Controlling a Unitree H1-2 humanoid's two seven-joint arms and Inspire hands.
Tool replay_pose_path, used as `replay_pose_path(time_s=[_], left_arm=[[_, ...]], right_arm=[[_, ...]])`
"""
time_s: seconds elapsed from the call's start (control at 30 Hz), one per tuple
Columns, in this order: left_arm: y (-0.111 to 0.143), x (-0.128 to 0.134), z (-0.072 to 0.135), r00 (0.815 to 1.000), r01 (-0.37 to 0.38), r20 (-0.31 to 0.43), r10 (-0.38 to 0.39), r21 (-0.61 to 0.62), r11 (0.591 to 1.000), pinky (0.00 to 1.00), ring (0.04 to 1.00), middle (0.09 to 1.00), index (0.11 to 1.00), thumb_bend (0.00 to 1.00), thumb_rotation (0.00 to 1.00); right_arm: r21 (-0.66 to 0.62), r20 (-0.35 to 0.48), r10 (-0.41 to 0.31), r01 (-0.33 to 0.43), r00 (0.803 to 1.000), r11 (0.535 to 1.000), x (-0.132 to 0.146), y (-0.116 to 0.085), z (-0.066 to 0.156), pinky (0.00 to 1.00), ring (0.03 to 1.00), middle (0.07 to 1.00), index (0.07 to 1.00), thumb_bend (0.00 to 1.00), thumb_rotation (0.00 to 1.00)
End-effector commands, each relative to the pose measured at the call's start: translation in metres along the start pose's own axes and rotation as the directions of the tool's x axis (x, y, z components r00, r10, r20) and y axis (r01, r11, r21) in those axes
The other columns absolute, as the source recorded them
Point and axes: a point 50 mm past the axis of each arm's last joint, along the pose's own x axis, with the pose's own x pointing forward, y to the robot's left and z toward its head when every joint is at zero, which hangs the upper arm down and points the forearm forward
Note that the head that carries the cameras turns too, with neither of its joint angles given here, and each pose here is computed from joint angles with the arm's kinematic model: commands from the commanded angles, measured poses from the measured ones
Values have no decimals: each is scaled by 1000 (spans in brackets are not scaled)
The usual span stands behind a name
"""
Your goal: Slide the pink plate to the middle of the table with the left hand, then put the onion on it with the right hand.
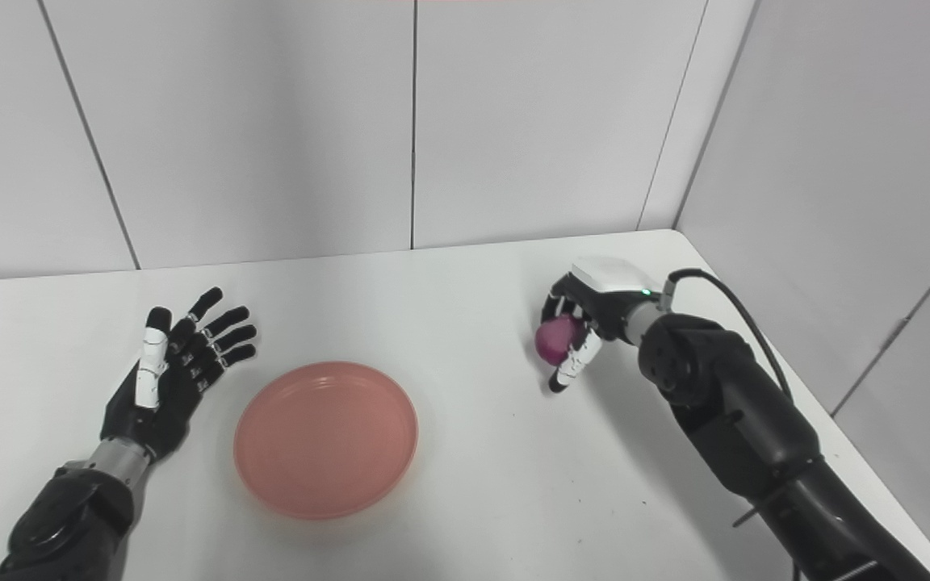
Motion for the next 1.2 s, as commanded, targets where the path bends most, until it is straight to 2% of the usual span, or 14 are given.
replay_pose_path(time_s=[0.0,0.17,0.37,0.5,0.63,0.77,0.93,1.07,1.17], left_arm=[[9,-51,-85,944,-114,-318,91,-53,992,804,822,843,923,770,920],[5,-50,-86,944,-107,-320,83,-58,993,807,831,850,931,779,925],[-2,-49,-88,943,-114,-322,87,-64,991,799,828,848,923,773,921],[-8,-48,-90,944,-107,-320,86,-50,993,790,823,842,923,779,929],[-14,-47,-91,945,-106,-317,85,-48,993,798,827,851,932,783,933],[-18,-46,-92,943,-121,-316,101,-44,992,781,810,839,923,782,922],[-23,-44,-92,943,-134,-312,114,-44,990,771,800,828,915,775,910],[-28,-44,-92,943,-139,-311,119,-43,989,769,795,824,912,765,911],[-33,-42,-92,943,-133,-313,113,-43,990,781,803,827,915,757,920]], right_arm=[[-46,38,-111,112,993,993,-5,-42,8,335,413,495,608,826,136],[-57,121,-145,153,982,987,-8,-55,31,308,387,469,600,840,110],[-82,226,-166,189,960,979,-8,-61,67,315,389,479,608,829,150],[-89,328,-176,216,928,972,-2,-58,100,274,343,434,590,841,162],[-104,405,-161,220,900,970,-1,-52,131,321,396,478,600,819,205],[-96,455,-165,232,875,968,-2,-44,160,307,384,470,589,828,186],[-80,500,-149,217,853,973,1,-35,186,325,398,482,591,839,178],[-80,521,-134,204,843,976,2,-29,202,346,418,496,604,836,192],[-81,538,-129,203,833,976,3,-25,207,319,390,484,606,835,201]])
